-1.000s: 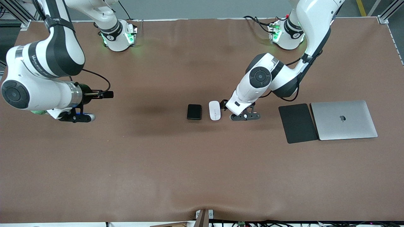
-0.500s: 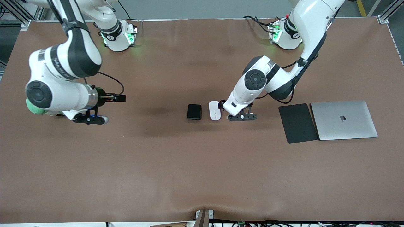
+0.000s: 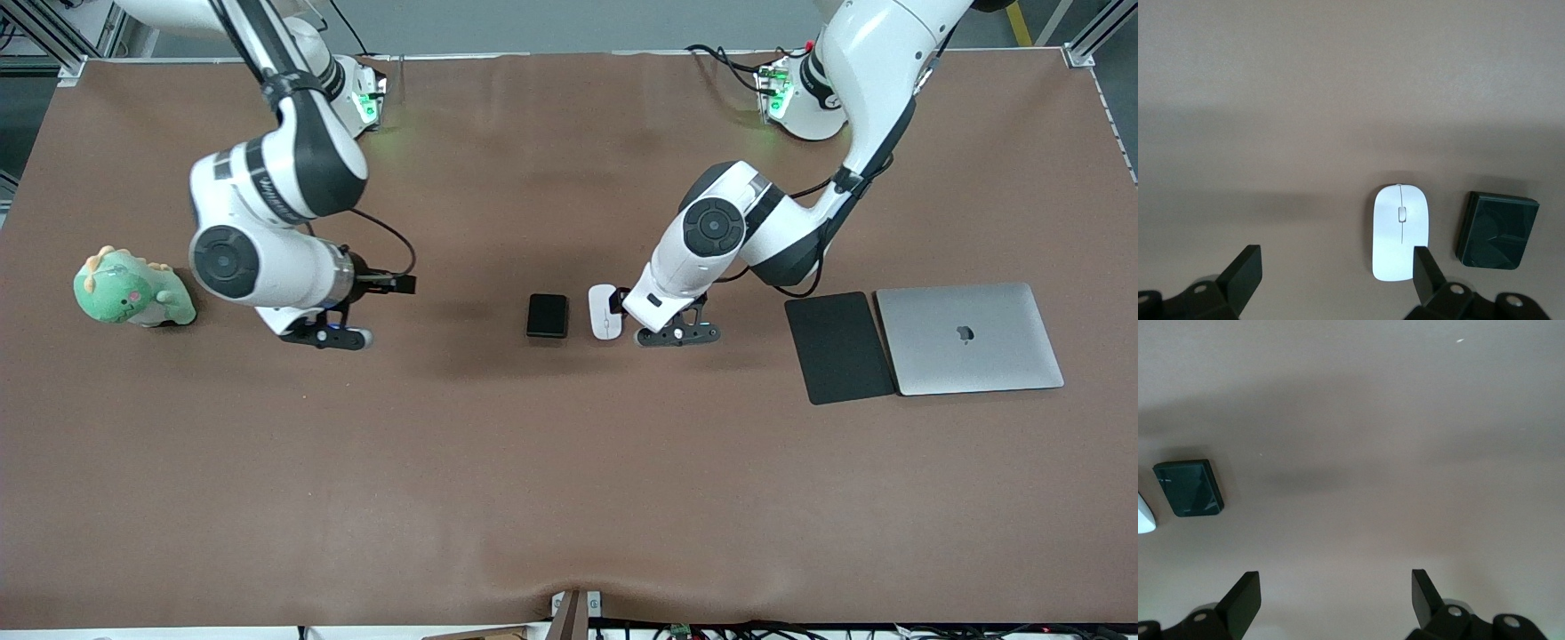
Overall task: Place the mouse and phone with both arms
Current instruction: 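Lower the left gripper over the mouse while the right gripper reaches the phone, then grasp the mouse with the left gripper while the right gripper descends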
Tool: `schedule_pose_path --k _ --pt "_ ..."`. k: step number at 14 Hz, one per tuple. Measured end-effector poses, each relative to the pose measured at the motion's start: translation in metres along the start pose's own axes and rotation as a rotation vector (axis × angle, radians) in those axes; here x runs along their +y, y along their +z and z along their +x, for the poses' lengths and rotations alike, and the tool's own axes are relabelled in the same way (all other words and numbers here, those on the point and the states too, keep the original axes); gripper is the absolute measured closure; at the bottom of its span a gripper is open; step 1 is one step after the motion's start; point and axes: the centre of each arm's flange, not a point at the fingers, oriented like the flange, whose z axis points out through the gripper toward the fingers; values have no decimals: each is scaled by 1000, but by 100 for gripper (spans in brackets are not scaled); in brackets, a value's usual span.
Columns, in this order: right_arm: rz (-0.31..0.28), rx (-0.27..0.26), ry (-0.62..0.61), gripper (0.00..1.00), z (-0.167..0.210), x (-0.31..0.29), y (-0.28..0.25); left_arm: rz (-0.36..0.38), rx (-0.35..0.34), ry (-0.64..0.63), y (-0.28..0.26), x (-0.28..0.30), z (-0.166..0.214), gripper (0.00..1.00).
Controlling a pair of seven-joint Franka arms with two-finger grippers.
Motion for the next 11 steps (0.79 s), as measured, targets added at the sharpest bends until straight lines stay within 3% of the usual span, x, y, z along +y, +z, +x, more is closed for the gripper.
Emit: schedule_pose_path --k 4,11 --pt "-8 13 2 0 1 -21 23 1 -3 1 2 0 -1 0" --pt "54 61 36 0 -5 -88 76 2 -7 -2 5 4 -4 0"
